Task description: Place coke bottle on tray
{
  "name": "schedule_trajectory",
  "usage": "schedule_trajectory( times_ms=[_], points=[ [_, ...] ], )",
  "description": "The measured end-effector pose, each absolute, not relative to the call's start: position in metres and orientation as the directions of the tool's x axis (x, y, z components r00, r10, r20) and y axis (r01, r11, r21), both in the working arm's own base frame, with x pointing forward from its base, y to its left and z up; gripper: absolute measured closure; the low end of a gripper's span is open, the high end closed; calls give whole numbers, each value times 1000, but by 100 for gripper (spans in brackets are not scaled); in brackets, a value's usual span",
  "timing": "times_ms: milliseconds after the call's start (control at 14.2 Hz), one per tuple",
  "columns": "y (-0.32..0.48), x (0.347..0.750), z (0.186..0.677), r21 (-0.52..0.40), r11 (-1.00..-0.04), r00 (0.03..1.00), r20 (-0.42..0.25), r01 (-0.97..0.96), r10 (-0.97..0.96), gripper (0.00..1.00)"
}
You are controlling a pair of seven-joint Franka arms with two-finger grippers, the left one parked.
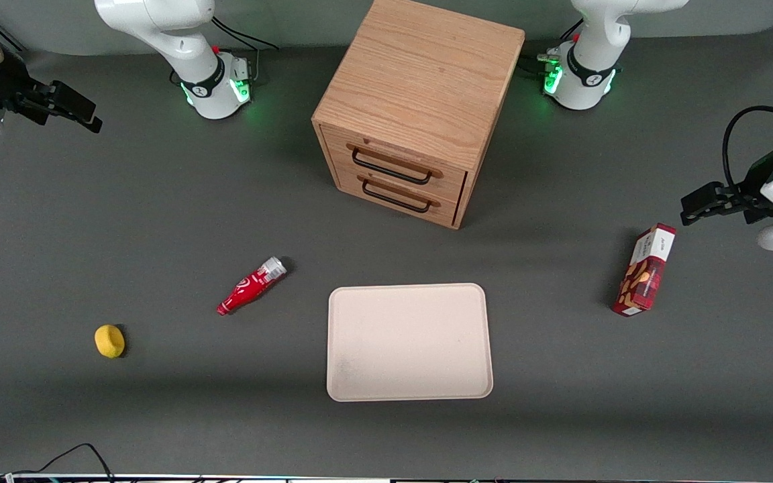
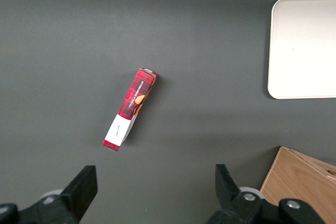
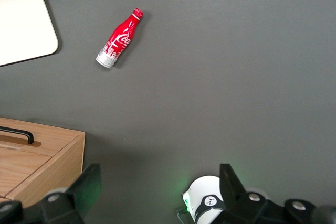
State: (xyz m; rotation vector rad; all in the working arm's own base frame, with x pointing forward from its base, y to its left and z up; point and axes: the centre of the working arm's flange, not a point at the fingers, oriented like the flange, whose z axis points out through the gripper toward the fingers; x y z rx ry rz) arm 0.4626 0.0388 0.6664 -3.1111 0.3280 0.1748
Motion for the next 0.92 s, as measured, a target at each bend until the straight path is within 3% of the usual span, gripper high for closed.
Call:
schedule_trajectory(
  times_ms=[917],
  points=[
    [37,470,660,16,-978,971,-122,-206,-207,0]
  ],
)
